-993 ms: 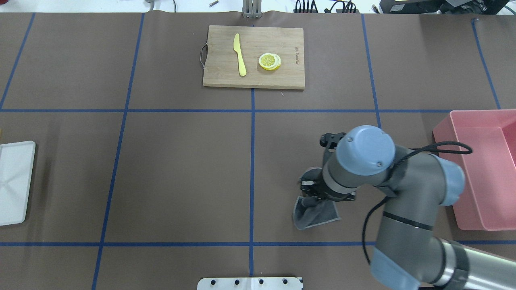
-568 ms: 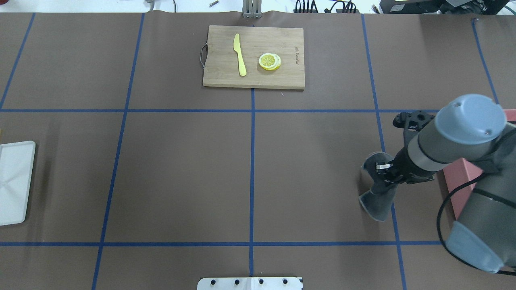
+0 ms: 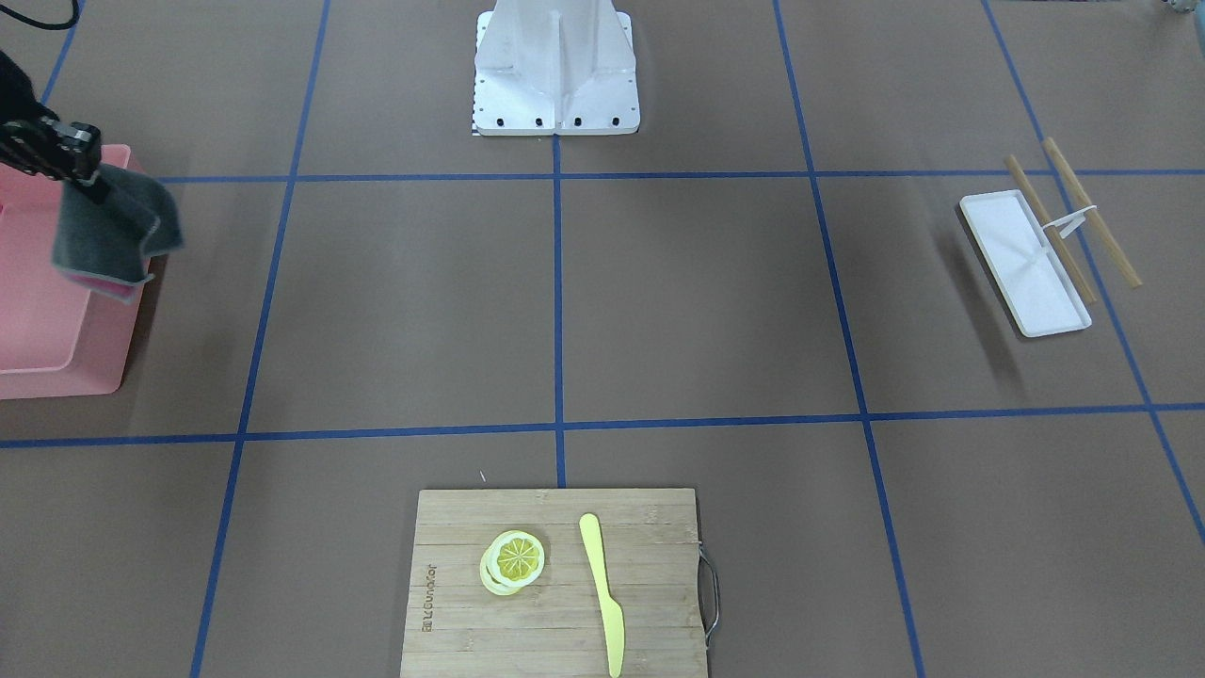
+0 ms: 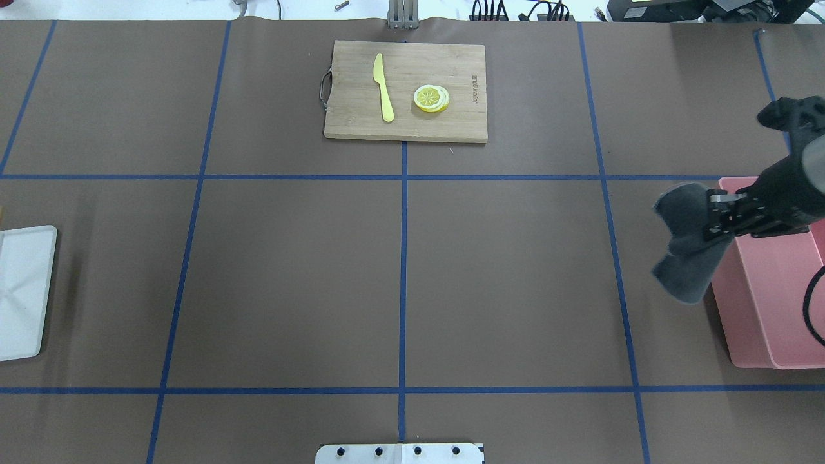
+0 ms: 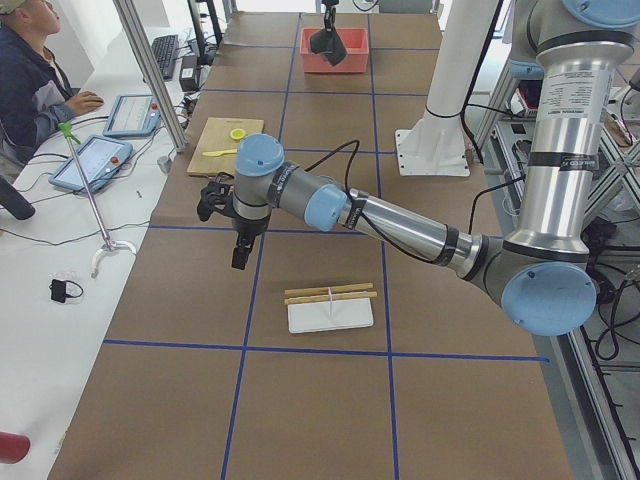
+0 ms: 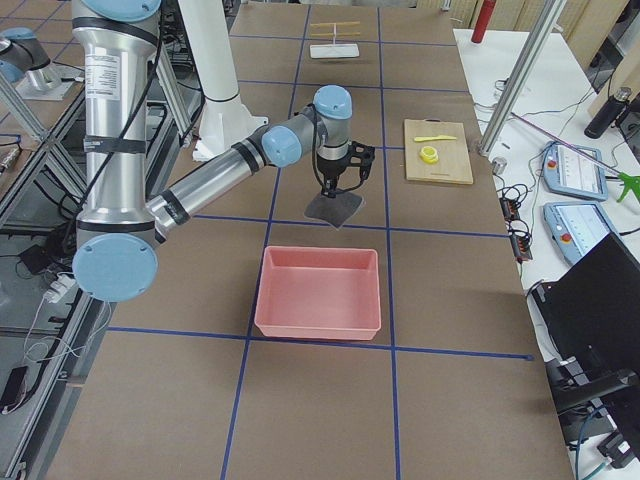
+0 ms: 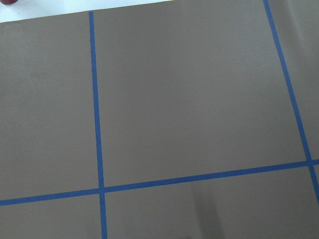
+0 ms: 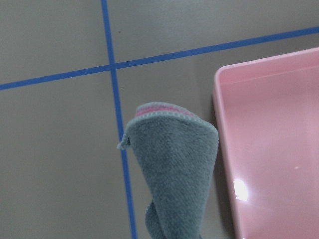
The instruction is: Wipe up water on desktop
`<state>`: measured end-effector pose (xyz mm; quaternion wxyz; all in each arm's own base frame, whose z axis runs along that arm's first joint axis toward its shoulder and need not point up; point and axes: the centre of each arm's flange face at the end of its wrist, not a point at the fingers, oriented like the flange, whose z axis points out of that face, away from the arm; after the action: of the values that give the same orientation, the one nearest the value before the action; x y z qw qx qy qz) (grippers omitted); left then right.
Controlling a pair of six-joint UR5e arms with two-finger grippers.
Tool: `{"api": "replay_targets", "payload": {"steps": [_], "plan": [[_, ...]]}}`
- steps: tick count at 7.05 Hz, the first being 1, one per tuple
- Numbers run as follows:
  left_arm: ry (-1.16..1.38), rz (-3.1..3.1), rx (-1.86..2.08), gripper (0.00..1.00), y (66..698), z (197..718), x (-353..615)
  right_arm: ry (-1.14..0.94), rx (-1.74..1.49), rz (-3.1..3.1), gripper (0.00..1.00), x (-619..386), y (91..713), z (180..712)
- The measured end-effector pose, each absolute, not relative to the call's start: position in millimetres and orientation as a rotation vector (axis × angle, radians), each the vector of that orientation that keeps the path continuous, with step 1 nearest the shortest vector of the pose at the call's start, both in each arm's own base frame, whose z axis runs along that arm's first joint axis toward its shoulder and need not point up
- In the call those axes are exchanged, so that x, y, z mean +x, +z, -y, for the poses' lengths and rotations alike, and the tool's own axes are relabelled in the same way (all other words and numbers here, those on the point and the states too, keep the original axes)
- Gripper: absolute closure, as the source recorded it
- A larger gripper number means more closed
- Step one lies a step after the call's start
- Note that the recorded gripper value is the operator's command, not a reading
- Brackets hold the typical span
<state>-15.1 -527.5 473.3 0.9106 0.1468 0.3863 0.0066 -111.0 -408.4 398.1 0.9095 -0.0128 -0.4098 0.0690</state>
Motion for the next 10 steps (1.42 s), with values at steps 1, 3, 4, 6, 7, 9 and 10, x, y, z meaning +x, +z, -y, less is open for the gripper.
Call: {"api": "replay_targets", "payload": {"steps": [1,3,4,6,7,9,10], "plan": [[0.013,-0.797,0.302,0.02,473.7,527.2,-15.6,0.07,0.004,0.81,1.0,-66.8,430.7,409.1],[0.013,-0.797,0.303,0.02,473.5,526.7,-16.0,-0.059,0.013,0.757,0.0,-9.2,502.3,414.0],[0.012,-0.798,0.306,0.02,471.9,526.2,-17.0,-0.074,-0.003,0.749,0.0,-0.9,523.3,414.4],[0.011,-0.798,0.309,0.02,471.5,525.0,-18.4,-0.078,-0.019,0.747,0.0,2.5,537.9,414.8],[0.01,-0.797,0.301,0.02,472.2,524.4,-18.6,-0.079,-0.02,0.747,0.0,2.6,538.8,415.1],[0.037,-0.779,0.24,0.02,475.8,521.1,-19.2,-0.08,-0.015,0.749,0.0,1.8,536.5,418.7],[0.062,-0.766,0.186,0.02,480.5,518.5,-20.7,-0.082,-0.012,0.751,0.0,1.1,535.4,421.3]]}}
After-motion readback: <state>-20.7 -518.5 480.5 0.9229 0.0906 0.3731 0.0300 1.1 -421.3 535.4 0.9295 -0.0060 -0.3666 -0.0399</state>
